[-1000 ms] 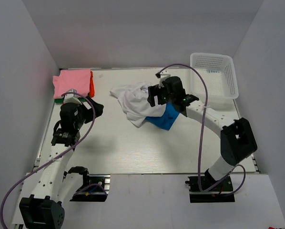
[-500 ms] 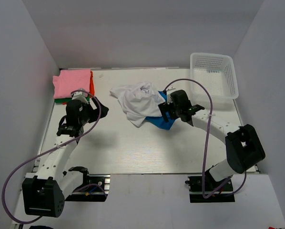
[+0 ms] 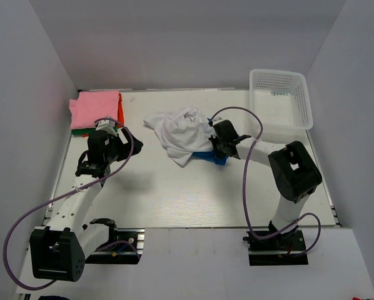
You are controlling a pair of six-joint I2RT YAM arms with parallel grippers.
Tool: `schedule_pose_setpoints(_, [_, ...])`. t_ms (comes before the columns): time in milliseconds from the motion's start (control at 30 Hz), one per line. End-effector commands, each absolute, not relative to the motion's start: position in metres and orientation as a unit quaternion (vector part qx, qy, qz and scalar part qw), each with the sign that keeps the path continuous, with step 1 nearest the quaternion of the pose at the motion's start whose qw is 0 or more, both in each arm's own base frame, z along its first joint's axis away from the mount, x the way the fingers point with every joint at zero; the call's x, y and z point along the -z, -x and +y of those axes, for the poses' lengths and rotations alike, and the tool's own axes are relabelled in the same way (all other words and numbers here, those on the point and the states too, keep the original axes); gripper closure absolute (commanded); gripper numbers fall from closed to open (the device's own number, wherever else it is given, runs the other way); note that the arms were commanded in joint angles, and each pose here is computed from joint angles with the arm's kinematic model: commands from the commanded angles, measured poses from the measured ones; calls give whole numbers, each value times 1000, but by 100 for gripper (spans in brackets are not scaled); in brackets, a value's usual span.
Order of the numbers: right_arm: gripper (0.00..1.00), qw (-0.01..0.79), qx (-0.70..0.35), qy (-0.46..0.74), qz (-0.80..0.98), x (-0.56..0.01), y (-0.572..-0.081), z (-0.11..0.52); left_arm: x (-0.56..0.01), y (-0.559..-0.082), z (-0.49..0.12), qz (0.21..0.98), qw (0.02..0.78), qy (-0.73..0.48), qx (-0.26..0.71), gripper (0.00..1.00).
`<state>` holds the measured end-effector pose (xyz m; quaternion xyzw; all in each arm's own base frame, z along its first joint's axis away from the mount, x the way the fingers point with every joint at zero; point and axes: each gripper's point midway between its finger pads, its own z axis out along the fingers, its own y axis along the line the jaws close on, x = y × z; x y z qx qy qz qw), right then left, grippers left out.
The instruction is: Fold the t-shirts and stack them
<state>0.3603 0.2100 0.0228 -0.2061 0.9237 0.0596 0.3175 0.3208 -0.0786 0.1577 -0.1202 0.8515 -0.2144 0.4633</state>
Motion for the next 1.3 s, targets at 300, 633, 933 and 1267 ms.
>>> schedule_pose_setpoints(300, [100, 553, -177, 181, 794, -233, -368, 230, -171, -315, -71, 838, 488, 130, 206, 0])
schedule_pose_setpoints(633, [100, 742, -170, 128, 636, -447, -365, 198, -178, -314, -74, 831, 490, 142, 222, 0])
schedule_pose_setpoints(933, [100, 804, -57, 81, 586, -546, -421, 162, -187, -315, -70, 828, 496, 153, 214, 0])
schedule_pose_setpoints(1267, [100, 868, 136, -49, 476, -648, -450, 57, -196, -320, -65, 826, 498, 167, 203, 0])
